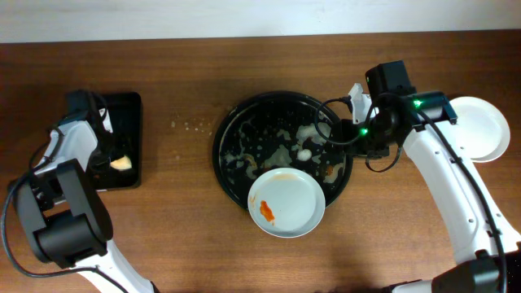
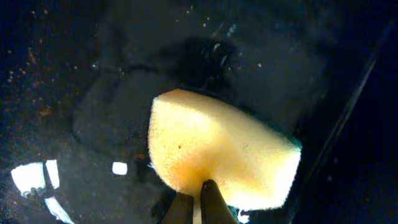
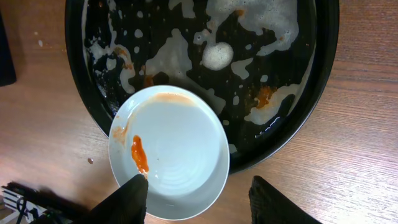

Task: Clean dirty plates on tray and stack at the side
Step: 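Move the sponge to the black rectangular tray with the left gripper, then grasp the rim of the last sauce-smeared plate with the right gripper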

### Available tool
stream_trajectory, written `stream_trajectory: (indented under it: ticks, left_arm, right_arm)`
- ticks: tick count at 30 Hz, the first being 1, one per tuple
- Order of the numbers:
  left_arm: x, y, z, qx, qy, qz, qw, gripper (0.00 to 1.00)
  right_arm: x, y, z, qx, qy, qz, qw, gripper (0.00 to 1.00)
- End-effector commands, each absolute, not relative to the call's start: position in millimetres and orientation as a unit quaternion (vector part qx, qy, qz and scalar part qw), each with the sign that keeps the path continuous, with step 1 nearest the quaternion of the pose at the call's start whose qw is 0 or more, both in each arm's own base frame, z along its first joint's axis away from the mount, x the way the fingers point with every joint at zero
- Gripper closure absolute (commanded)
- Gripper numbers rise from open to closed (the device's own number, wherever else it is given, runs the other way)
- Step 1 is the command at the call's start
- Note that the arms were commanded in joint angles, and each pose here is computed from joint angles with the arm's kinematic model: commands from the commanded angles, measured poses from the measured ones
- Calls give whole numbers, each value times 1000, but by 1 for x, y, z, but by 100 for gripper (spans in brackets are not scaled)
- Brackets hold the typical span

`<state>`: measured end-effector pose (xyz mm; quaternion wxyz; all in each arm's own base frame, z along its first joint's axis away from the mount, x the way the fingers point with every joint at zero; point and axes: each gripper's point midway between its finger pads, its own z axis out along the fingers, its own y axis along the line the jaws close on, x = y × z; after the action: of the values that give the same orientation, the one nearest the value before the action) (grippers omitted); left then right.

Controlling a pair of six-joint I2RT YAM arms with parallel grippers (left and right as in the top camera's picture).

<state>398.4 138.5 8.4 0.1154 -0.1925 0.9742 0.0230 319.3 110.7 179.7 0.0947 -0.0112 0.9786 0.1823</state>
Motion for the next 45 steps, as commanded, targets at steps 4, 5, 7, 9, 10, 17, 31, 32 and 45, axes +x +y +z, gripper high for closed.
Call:
stream_trajectory:
  ticks: [4,5,7,9,10,17,31,32,45]
  left_arm:
    - [412,133,87,-186,965,2,185,100]
    - [413,133,104,-185,961,5,206,100]
    - [411,133,138,-182,953,11,243,100]
    - [407,131,153,-181,950,12,254,100]
    - [405,130,156,-181,949,12,257,100]
    - [404,123,158,-177,951,-6,255,100]
    - [404,123,158,-177,950,-6,256,100]
    - [404,124,158,-177,950,-5,256,100]
    - [404,123,158,-177,950,-6,256,100]
  right_arm:
    - [317,112,178,-11,980,178,92,46]
    - [316,111,178,-11,980,178,90,46]
    - [313,111,177,-10,981,177,85,46]
    - [310,109,176,-9,982,173,79,46]
    - [308,108,175,-7,983,168,74,46]
    - [269,103,130,49,987,154,-19,44]
    - [194,136,30,109,975,156,-117,61]
    - [195,135,29,109,975,156,-114,66]
    - [257,128,47,79,989,121,8,88]
